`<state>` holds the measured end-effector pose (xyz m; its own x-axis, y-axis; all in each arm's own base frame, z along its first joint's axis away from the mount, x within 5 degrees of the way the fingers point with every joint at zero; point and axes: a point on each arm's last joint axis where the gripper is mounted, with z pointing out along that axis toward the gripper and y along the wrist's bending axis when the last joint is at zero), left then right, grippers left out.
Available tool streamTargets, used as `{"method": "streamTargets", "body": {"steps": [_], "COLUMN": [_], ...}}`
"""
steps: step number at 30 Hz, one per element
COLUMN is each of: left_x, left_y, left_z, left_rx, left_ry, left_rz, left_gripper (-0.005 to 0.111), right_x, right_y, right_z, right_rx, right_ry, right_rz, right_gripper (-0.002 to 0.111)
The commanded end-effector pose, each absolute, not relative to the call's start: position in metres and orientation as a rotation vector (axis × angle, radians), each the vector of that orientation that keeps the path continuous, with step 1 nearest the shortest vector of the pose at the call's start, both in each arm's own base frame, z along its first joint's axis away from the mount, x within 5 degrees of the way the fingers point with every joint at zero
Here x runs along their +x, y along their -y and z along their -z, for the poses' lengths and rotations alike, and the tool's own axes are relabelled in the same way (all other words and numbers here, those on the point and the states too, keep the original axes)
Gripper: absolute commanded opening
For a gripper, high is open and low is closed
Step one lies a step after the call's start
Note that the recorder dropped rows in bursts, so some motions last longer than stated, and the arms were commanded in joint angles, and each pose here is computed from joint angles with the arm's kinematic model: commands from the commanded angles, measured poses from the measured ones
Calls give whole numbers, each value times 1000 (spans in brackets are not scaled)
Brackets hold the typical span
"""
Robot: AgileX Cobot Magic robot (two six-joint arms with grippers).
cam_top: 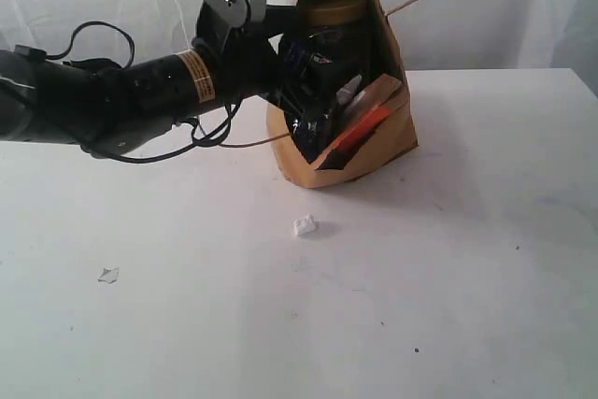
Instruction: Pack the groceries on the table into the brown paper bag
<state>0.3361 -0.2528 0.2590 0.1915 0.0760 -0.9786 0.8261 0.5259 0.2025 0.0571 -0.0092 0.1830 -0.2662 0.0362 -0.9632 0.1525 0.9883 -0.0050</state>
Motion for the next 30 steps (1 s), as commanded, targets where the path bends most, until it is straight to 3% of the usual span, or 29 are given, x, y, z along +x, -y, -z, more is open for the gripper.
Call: {"method": "streamTargets", "body": {"steps": [1, 13, 21, 30], "left_x": [329, 307, 274, 227], "left_y": [257, 210, 157, 133], "left_z": [-263, -278, -272, -248], "left_rx": [987, 879, 797, 792], "left_ry": [-1243, -1328, -1404, -1489], "left_rz": [633, 633, 574, 575], "left_gripper": [105, 105, 105, 105], "right_x": [57, 57, 57, 57], "right_y": [10, 10, 10, 10], "right_z": [-183, -183, -183, -183], "right_rx": [140, 140, 140, 140], "right_ry": [-1830, -1830, -1830, -1830], "right_rz": [119, 119, 119, 119], "right_gripper": [0, 0, 0, 0]}}
